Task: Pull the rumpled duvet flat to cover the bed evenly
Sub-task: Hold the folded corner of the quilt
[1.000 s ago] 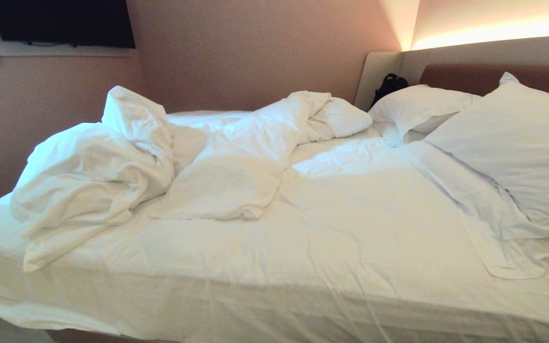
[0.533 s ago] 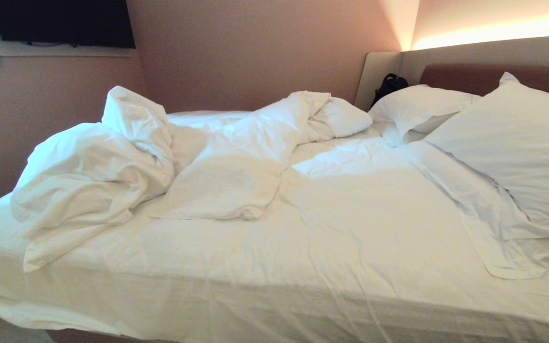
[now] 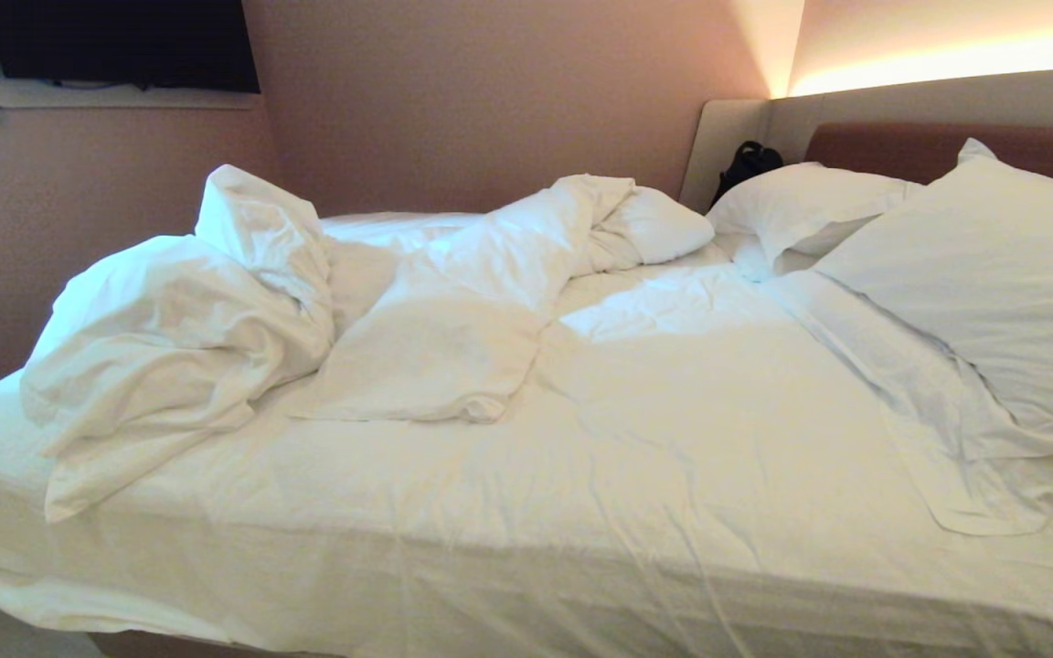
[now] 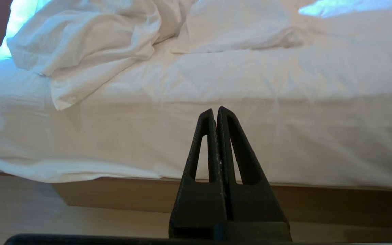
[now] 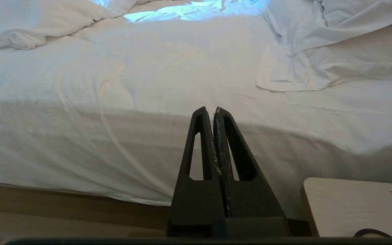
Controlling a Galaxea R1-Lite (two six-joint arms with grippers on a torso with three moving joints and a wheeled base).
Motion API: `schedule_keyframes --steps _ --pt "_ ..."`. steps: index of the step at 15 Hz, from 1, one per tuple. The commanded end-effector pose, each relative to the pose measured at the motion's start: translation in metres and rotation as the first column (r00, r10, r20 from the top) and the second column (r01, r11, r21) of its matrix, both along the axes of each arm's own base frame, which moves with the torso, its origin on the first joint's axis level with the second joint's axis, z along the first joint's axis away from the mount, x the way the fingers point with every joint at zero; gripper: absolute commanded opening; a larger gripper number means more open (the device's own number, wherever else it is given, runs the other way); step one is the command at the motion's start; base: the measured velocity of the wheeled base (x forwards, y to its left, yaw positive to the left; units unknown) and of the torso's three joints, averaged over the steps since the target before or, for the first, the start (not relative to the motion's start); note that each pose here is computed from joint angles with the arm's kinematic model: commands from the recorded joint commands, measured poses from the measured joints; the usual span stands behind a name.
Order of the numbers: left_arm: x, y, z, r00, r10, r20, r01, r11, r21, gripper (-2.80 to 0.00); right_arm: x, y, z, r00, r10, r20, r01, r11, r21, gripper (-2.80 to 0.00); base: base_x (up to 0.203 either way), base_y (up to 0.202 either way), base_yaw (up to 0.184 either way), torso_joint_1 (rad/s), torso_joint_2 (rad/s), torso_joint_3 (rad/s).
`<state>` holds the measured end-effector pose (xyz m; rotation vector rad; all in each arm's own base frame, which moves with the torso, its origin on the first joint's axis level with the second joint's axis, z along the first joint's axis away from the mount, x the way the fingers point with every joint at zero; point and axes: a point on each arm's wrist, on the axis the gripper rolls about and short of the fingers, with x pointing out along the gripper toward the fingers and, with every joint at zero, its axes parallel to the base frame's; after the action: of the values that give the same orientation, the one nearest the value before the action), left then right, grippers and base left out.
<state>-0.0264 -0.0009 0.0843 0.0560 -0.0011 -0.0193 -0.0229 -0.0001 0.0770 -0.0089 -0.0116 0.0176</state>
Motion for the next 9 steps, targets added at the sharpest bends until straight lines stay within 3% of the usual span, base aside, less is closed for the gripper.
schedule_keyframes --steps 1,6,9 --pt "-0.002 0.000 0.009 1.000 -0.004 0.005 0.004 1.000 -0.009 -2.80 0.000 0.000 0.000 1.000 0.001 0.001 -0.001 1.000 0.000 -2.80 0.000 0.000 0.000 0.000 0.00 0.000" --pt "0.012 -0.001 0.049 0.991 -0.036 -0.127 0.022 0.994 -0.111 -2.80 0.000 0.000 0.000 1.000 0.001 -0.001 -0.001 1.000 0.000 -2.80 0.000 0.000 0.000 0.000 0.00 0.000" --pt "0.057 -0.001 0.082 0.953 -0.059 -0.297 -0.008 0.976 -0.219 -2.80 0.000 0.000 0.000 1.000 0.001 0.001 -0.001 1.000 0.000 -2.80 0.000 0.000 0.000 0.000 0.00 0.000"
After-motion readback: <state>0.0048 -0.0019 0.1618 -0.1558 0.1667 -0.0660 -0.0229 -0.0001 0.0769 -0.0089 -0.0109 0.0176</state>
